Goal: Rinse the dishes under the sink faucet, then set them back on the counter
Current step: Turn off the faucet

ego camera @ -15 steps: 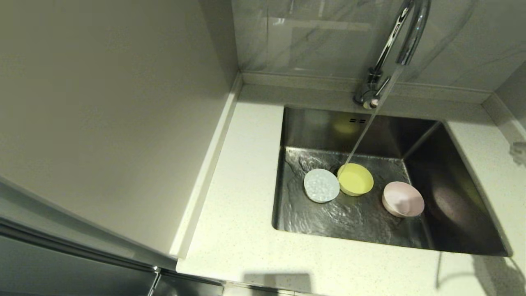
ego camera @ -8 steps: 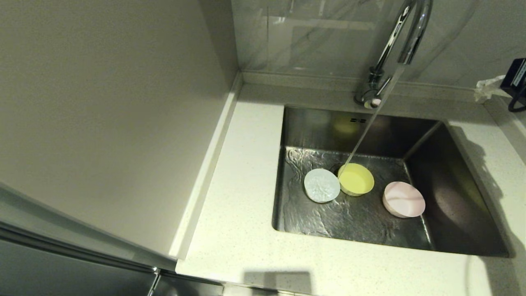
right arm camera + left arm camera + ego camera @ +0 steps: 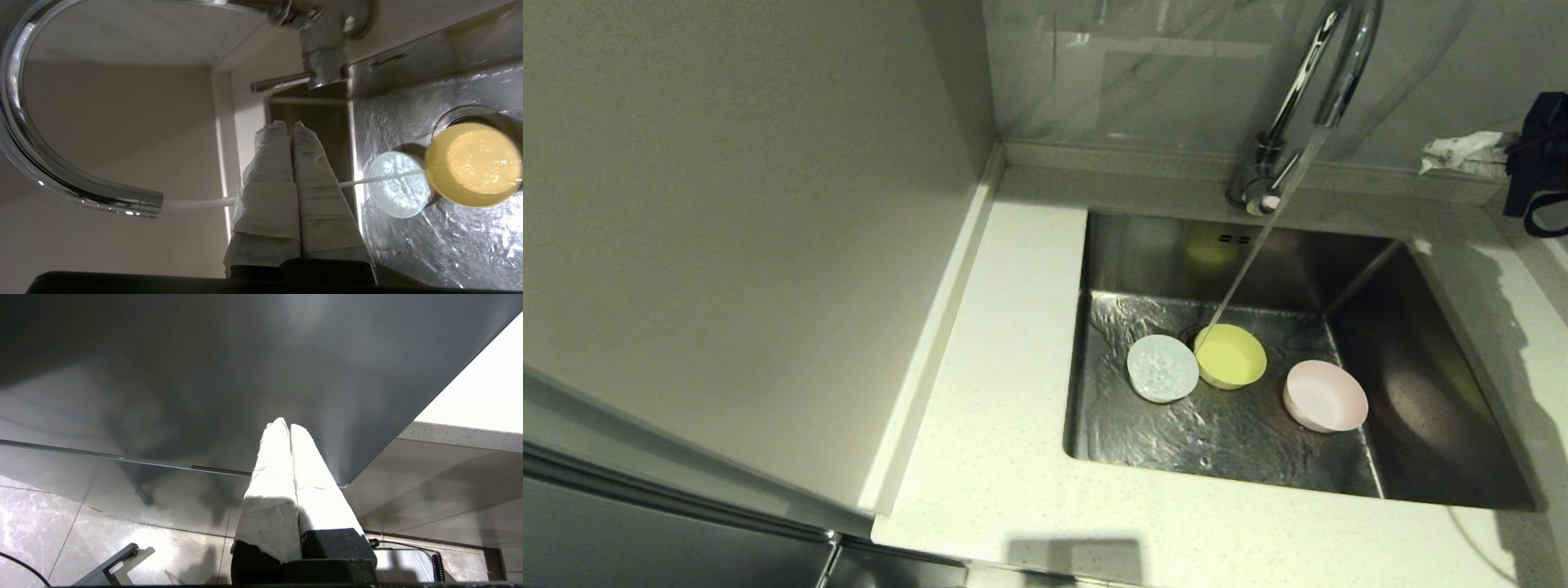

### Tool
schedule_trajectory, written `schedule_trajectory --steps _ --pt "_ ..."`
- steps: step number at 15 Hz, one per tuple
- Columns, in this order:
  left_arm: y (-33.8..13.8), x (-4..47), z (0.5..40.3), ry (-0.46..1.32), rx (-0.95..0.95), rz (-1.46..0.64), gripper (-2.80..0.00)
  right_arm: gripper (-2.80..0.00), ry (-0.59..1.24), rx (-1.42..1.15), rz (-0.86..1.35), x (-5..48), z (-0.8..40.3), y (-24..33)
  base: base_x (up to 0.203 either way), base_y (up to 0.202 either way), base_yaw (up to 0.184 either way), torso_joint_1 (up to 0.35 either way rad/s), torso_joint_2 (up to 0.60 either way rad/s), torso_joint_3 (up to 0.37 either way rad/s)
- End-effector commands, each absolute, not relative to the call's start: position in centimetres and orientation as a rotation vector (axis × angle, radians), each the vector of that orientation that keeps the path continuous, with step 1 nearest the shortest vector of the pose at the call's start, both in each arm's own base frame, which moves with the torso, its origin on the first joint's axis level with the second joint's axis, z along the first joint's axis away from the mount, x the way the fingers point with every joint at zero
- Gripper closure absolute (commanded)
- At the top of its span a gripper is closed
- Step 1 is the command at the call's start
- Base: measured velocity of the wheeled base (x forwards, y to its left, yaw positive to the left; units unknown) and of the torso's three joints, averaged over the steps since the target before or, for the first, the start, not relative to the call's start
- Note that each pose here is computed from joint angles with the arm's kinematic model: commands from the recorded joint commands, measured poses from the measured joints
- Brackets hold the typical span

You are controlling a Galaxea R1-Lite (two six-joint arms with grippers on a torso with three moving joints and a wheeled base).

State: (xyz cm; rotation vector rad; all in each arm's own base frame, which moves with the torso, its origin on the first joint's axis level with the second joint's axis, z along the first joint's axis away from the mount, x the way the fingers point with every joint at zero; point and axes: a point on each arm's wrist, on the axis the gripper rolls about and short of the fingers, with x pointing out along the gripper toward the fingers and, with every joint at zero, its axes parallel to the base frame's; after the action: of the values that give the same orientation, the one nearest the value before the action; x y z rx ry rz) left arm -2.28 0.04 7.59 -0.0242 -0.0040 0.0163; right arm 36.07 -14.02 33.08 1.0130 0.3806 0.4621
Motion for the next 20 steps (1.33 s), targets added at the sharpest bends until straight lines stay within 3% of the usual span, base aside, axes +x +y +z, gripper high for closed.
schedule_trajectory --steps 1,7,20 --pt "0.0 -2.3 7.6 -0.006 -0.025 0.017 0.0 0.0 0.408 1.012 0.484 37.7 31.6 -14.6 0.0 0.0 0.0 0.0 0.0 0.0" --pt "0.0 -2.3 7.6 -0.006 -0.025 0.017 0.0 0.0 0.404 0.812 0.557 39.6 29.7 -13.1 0.0 0.0 0.0 0.0 0.0 0.0" --pt "0.0 -2.3 7.6 -0.006 -0.025 0.017 0.0 0.0 0.475 0.766 0.708 42.2 27.7 -9.1 0.0 0.0 0.0 0.0 0.0 0.0"
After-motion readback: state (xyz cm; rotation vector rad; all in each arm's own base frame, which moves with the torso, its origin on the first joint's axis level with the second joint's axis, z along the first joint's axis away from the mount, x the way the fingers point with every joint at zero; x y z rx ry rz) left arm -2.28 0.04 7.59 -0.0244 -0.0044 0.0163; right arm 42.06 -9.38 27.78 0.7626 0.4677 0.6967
